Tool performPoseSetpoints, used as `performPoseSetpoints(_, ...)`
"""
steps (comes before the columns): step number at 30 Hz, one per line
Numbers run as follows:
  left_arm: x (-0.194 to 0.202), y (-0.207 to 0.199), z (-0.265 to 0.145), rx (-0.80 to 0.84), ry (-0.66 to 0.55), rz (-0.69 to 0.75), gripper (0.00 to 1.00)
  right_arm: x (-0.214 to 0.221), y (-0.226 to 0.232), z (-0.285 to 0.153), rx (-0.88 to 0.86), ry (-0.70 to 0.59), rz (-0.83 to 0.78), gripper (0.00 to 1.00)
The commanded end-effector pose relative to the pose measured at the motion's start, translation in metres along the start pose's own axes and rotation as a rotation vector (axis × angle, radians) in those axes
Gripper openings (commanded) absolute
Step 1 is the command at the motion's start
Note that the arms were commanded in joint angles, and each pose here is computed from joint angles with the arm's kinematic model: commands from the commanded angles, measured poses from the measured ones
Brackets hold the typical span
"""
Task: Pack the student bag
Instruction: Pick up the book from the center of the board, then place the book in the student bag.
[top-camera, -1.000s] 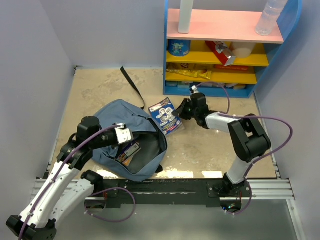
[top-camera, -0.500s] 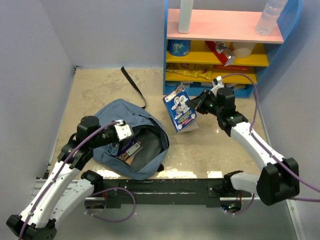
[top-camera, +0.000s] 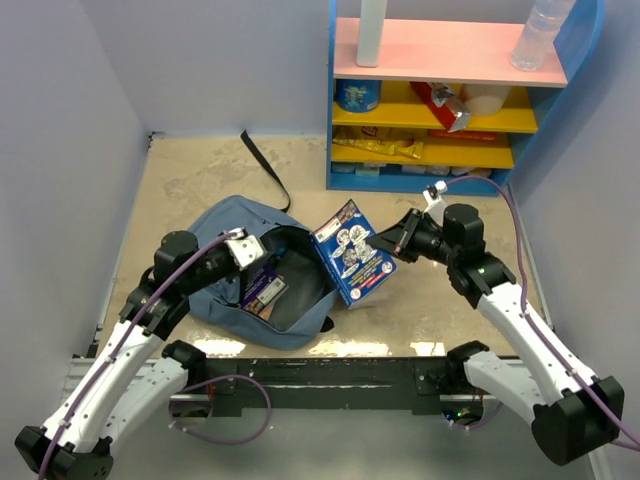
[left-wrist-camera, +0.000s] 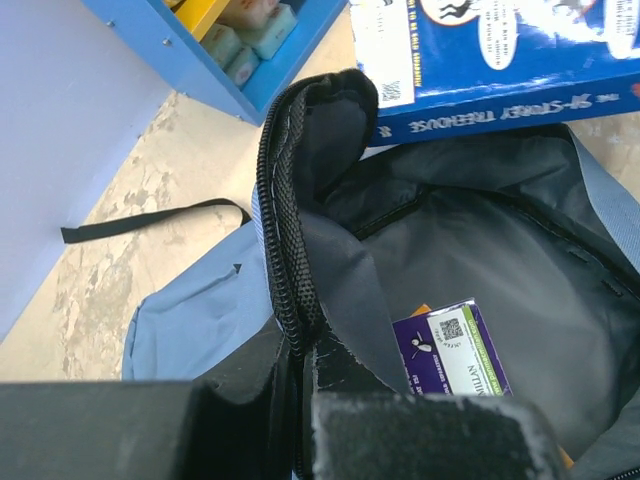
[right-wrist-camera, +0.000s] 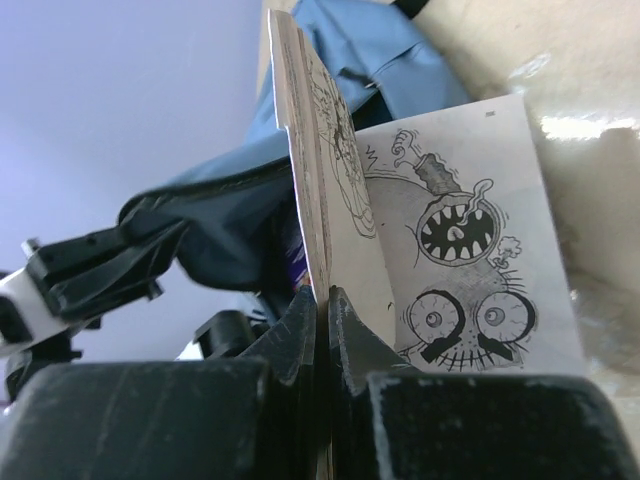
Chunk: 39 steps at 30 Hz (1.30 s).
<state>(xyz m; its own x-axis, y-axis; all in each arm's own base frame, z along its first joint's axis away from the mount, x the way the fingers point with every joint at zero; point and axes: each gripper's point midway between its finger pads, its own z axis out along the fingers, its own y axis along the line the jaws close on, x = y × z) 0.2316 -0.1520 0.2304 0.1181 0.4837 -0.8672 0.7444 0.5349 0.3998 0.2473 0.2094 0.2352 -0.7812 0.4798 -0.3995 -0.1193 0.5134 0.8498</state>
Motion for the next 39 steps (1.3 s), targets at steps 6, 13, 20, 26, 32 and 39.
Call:
performPoseSetpoints(6,-0.032,0.021,-0.002,-0.076,-0.106,0.016,0.0,0.058,0.042,0.001,-0.168,0.127,0.081,0.0)
performPoseSetpoints(13,-0.034,0.017,-0.004,-0.047,-0.105,0.011,0.0,0.087,0.064,0.018,-0.22,0.191,0.087,0.0)
performPoseSetpoints(20,-0.032,-0.01,-0.005,0.079,-0.136,-0.019,0.0,0.078,0.088,0.048,-0.301,0.142,0.107,0.0)
performPoseSetpoints(26,-0.037,-0.02,-0.009,0.126,-0.158,-0.013,0.0,0.109,0.09,0.097,-0.278,0.174,0.103,0.0)
performPoseSetpoints(32,-0.044,-0.035,-0.016,0.201,-0.194,-0.005,0.0,0.12,0.109,0.138,-0.265,0.15,0.005,0.0)
performPoseSetpoints(39,-0.045,-0.048,-0.021,0.267,-0.205,0.002,0.0,0.093,0.119,0.158,-0.271,-0.027,-0.051,0.0)
